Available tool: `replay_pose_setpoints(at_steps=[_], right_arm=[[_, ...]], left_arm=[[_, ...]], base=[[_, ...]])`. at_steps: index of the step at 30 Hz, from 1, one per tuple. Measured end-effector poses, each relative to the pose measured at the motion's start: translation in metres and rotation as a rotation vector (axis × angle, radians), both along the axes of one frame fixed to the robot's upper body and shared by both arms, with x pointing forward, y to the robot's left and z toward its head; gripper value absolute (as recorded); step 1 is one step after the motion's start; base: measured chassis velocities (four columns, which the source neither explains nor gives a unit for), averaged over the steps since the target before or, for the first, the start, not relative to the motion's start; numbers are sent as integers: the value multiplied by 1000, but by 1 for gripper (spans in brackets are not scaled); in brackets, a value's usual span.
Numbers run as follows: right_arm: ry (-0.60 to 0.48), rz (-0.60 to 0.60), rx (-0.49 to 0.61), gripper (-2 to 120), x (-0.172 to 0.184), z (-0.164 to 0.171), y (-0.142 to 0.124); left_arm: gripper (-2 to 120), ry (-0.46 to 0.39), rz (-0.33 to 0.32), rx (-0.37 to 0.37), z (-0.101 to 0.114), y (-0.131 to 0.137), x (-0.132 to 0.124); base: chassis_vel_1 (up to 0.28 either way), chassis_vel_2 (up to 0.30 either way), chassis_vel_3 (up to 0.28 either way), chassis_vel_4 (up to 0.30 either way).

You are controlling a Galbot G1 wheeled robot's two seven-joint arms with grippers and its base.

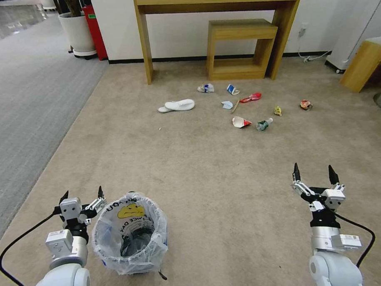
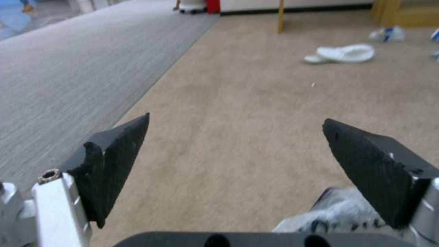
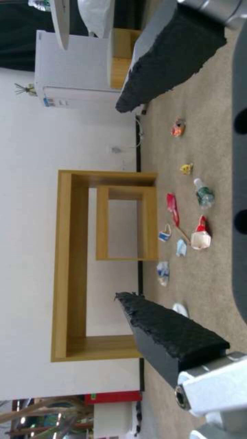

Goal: Pick up the trash bin and place the garbage on the floor into it.

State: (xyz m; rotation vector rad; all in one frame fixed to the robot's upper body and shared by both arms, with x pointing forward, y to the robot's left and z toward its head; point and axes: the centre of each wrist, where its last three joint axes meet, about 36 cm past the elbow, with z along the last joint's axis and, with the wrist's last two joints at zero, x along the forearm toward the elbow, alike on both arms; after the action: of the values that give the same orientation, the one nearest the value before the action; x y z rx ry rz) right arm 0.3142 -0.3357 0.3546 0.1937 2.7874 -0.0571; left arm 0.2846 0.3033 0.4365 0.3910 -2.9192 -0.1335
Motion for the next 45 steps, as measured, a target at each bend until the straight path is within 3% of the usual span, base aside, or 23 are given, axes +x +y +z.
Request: replay_pose_setpoints(at_steps=[8, 18, 29, 45], right_arm=[[9, -5, 6, 100, -1, 0, -5], [20, -5, 6, 100, -1, 0, -6], [31, -6, 5, 100, -3, -2, -6], [45, -15, -1, 100, -8, -6, -3]], left_arm=[[100, 172, 61, -78, 29, -3, -12], [100, 268, 61, -106, 48, -7, -20], [100, 381, 58, -183, 27, -7, -12], [100, 463, 60, -184, -8, -2, 4]], base=[[0, 0, 0, 0], [0, 0, 0, 0], [0, 0, 0, 0], [0, 0, 0, 0]])
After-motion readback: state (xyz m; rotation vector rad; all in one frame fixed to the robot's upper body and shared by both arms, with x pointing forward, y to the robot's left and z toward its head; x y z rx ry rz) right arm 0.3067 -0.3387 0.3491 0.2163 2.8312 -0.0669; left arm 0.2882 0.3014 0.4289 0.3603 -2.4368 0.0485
